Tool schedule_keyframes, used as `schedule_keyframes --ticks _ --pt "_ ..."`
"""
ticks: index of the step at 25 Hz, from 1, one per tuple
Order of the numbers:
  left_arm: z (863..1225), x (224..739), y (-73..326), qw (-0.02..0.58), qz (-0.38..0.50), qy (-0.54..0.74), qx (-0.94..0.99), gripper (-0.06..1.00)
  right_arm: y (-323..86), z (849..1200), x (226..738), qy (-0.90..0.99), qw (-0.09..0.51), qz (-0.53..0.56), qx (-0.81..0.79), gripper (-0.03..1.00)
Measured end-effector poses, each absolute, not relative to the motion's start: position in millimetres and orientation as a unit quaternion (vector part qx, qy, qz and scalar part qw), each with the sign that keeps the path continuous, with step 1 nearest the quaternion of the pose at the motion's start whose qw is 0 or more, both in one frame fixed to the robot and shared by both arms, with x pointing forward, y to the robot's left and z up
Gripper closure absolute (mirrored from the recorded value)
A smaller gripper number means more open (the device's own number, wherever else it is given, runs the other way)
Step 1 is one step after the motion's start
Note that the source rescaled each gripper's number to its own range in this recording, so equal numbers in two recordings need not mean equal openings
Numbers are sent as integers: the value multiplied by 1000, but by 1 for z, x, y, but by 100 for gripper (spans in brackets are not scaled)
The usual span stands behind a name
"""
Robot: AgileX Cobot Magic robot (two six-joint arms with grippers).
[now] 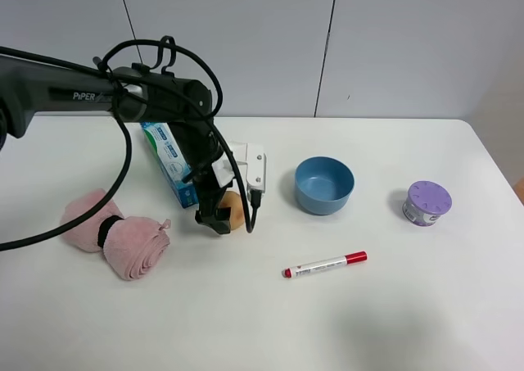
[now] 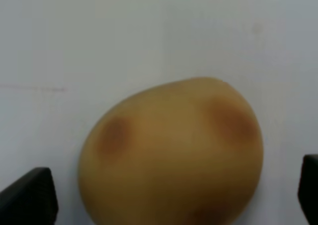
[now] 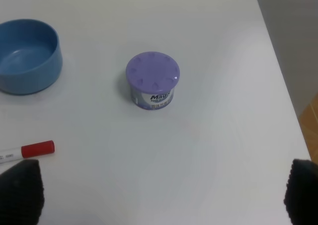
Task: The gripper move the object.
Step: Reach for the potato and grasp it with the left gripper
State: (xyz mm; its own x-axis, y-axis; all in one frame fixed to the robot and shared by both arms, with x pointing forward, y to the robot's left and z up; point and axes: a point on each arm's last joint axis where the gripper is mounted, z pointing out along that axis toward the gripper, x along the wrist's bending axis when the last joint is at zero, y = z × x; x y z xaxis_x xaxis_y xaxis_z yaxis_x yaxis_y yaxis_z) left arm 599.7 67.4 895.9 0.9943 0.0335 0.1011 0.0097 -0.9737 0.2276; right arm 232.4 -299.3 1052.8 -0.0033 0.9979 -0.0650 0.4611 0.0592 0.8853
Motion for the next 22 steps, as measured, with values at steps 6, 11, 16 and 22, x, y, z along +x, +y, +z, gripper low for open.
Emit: schedule_keyframes --ticks 6,11,16,22 --pt "886 602 66 115 55 14 992 -3 -299 1053 232 617 386 348 591 -3" --pt "875 601 65 115 41 22 992 -1 -299 1053 232 617 386 348 591 -3" --pt "875 601 65 116 40 23 992 7 -299 1053 232 617 386 348 591 -3" --pt "876 602 65 118 44 24 992 64 -299 1053 232 617 386 348 591 -3"
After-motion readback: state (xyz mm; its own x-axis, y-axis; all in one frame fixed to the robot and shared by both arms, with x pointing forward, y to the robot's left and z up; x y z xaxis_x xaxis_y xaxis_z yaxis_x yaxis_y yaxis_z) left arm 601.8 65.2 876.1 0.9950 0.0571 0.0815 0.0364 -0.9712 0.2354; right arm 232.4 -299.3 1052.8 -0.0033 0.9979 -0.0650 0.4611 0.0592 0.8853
